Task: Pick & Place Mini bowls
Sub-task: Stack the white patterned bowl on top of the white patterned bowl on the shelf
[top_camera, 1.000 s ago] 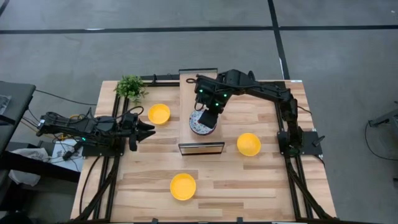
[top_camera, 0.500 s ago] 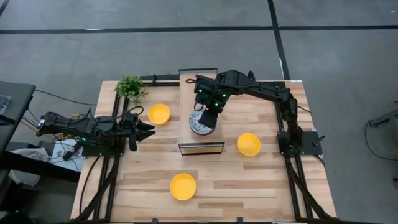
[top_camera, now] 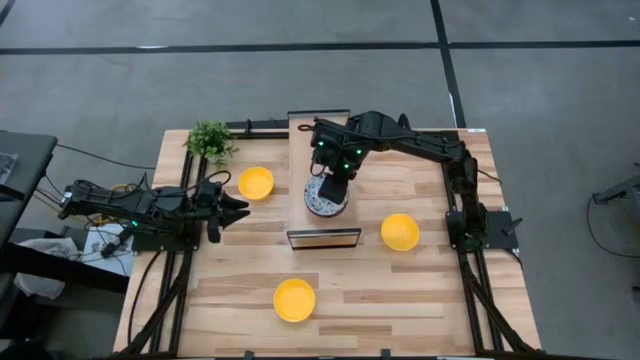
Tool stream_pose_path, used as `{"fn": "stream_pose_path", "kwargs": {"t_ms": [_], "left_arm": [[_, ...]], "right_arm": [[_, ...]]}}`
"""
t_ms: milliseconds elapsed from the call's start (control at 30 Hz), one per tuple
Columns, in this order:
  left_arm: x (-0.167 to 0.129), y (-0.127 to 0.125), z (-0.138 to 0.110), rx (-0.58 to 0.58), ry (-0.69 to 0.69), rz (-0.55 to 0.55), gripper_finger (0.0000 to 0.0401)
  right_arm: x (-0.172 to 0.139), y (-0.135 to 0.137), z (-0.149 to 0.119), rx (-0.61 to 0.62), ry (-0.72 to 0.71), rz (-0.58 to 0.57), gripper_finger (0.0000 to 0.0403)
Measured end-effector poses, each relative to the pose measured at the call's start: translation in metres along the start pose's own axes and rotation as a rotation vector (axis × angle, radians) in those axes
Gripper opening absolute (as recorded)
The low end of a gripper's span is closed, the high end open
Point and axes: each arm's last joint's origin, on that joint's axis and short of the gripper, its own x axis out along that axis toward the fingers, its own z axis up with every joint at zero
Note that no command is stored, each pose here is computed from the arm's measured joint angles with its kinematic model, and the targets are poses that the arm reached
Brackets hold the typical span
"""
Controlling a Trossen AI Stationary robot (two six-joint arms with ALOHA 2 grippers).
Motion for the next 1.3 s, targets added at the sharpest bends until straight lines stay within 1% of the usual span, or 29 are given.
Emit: {"fn": "stream_pose_path", "kwargs": {"t_ms": [300,367,500,567,767,833,933,1067,1300], "left_arm": [[0.0,0.0,0.0,0.0,0.0,0.0,0.014],[0.0,0.0,0.0,0.0,0.0,0.0,0.014],[0.0,0.0,0.0,0.0,0.0,0.0,0.014],[0.0,0.0,0.0,0.0,0.0,0.0,0.014],[0.0,0.0,0.0,0.0,0.0,0.0,0.014],[0.0,0.0,0.0,0.0,0.0,0.0,0.014],[0.0,0.0,0.0,0.0,0.0,0.0,0.014],[0.0,0.0,0.0,0.0,0.0,0.0,0.014],[0.0,0.0,0.0,0.0,0.0,0.0,0.014]], "right_arm": [[0.0,0.001,0.001,-0.002,-0.005,0.006,0.0063],[-0.002,0.003,-0.001,0.016,-0.001,0.009,0.0063],[-0.021,0.007,-0.015,0.047,0.025,0.001,0.0063],[-0.031,0.01,-0.023,0.057,0.029,-0.027,0.0063],[-0.055,0.018,-0.036,0.064,-0.051,-0.104,0.0063],[-0.05,0.018,-0.036,0.062,-0.039,-0.13,0.0063],[-0.033,0.015,-0.037,0.065,0.021,-0.156,0.0063],[-0.02,0.01,-0.039,0.078,0.072,-0.194,0.0063],[-0.019,0.007,-0.038,0.075,0.061,-0.194,0.0063]]}}
